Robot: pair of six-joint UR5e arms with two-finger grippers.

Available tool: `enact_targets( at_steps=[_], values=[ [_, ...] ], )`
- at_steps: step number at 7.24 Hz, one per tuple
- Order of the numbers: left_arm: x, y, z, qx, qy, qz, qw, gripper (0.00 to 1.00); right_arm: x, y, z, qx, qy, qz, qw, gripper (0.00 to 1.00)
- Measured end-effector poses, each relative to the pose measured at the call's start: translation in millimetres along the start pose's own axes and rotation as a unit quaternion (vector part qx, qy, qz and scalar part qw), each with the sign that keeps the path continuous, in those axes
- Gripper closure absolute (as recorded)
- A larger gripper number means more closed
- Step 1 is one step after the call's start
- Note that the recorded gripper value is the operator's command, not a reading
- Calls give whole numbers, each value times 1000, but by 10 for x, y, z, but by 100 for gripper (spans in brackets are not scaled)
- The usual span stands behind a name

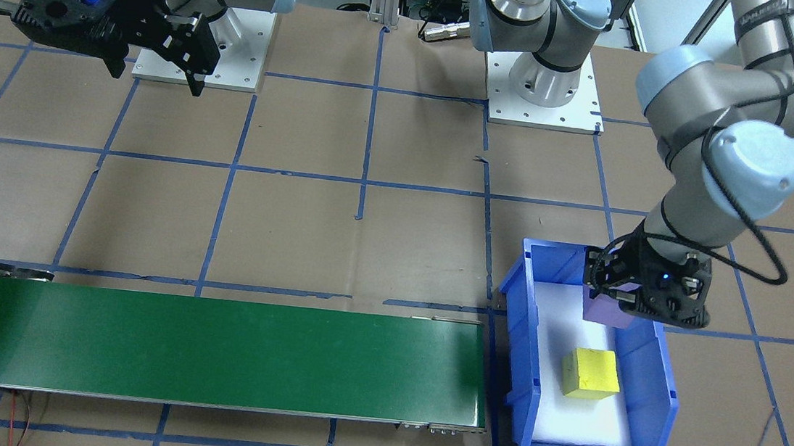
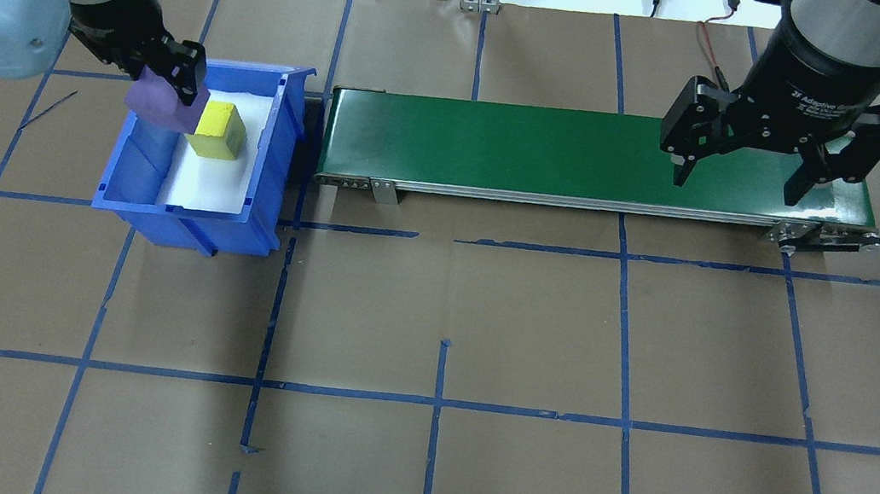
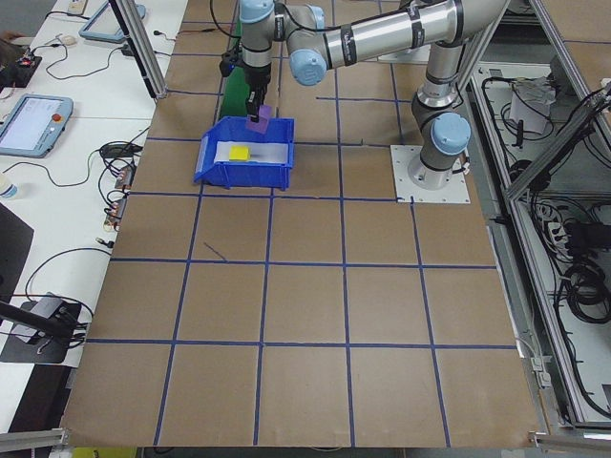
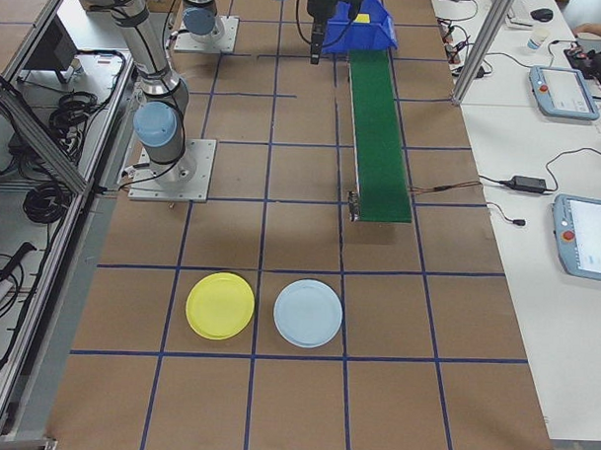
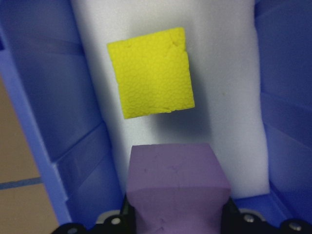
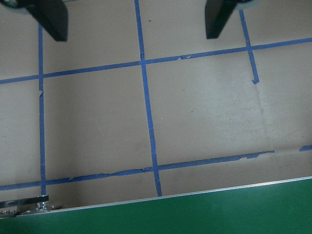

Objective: Move block left to right into plate

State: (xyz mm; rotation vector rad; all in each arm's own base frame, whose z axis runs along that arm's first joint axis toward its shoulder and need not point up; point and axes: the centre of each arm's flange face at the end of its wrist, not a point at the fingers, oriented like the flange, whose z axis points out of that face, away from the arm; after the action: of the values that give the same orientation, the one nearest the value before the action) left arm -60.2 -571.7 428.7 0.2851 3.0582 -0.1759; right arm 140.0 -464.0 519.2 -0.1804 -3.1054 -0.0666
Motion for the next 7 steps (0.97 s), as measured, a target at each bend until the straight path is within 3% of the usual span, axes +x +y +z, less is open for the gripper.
enact_targets(
  at_steps=[2,4,5,7],
  values=[
    [438,-185,-61,28,36,-47,998,67,5,-4,2,0,0,-7,1000,0],
    [769,-501,316,56,49,-67,995,67,6,-8,5,0,0,-12,1000,0],
    [911,-636,568,63,53,-78,994,67,6,-8,5,0,0,-13,1000,0],
    [1345,-740,934,56,63,-95,992,65,16,-9,5,0,4,-13,1000,0]
  ],
)
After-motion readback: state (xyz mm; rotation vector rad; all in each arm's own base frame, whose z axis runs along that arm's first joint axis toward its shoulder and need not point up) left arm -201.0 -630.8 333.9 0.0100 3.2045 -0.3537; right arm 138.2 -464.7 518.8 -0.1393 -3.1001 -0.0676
